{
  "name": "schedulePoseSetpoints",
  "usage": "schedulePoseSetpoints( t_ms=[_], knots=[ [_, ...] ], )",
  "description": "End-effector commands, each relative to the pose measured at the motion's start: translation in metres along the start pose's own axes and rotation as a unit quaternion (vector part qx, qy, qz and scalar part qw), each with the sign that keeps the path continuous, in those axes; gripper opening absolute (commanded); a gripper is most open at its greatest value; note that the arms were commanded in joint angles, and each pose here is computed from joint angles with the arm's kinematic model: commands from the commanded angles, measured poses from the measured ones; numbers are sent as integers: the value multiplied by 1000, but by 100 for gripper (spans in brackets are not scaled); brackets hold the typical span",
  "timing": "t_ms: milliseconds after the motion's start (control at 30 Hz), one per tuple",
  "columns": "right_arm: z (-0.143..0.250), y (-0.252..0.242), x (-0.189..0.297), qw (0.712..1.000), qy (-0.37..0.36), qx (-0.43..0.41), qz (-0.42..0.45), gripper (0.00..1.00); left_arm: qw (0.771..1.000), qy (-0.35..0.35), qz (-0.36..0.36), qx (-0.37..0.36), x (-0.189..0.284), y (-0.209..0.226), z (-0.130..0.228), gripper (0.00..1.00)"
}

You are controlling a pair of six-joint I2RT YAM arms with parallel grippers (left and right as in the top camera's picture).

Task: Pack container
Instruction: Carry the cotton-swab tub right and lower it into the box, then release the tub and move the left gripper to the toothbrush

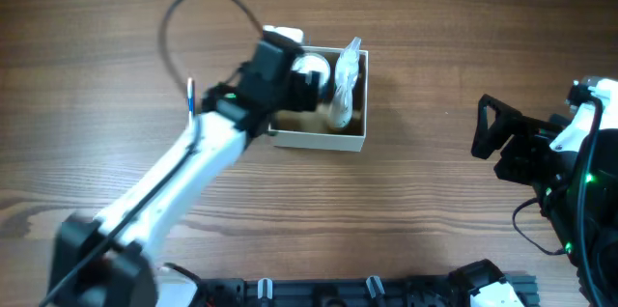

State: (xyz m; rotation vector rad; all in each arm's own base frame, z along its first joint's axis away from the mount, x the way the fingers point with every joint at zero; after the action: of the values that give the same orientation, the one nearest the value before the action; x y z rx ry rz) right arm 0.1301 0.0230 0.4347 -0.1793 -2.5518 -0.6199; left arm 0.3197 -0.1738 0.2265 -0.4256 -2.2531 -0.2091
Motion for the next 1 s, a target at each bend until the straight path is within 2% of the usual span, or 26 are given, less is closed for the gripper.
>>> schedulePoseSetpoints(
  t_ms=[0,100,267,400,500,567,633,733,833,967],
  knots=[
    [-3,-1,1,1000,-9,-8,7,100,995,-11,-60,81,52,66,-2,98],
    [-3,-1,1,1000,-9,-8,7,100,976,84,-115,167,47,128,33,92],
    [-3,-1,1,1000,-9,-8,7,100,940,215,-112,241,-9,181,84,88],
    [-3,-1,1,1000,-9,-8,7,100,936,258,-92,221,-54,190,107,68],
    [-3,-1,1,1000,-9,-8,7,100,930,277,-89,223,-70,194,119,58],
    [-3,-1,1,1000,-9,-8,7,100,928,284,-87,225,-79,195,125,45],
    [-3,-1,1,1000,-9,-8,7,100,926,291,-86,225,-83,194,128,34],
    [-3,-1,1,1000,-9,-8,7,100,925,295,-85,226,-81,194,129,5],
    [-3,-1,1,1000,-9,-8,7,100,926,290,-89,225,-66,193,119,4],
    [-3,-1,1,1000,-9,-8,7,100,942,245,-88,214,-13,187,68,4]
  ],
)
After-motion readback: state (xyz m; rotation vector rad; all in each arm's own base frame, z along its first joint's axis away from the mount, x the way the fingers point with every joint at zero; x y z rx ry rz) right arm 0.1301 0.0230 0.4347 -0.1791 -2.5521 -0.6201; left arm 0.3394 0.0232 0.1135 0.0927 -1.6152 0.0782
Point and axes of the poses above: each gripper's point midway between its finger pads, its own x axis back along the fingers, its own y axis along the line the jaws close on, z = x × y, the point moved 10 cm from there along x, back along the fingers, and after that the axes turned 11 degrees about -x, right-handed, at the moved point
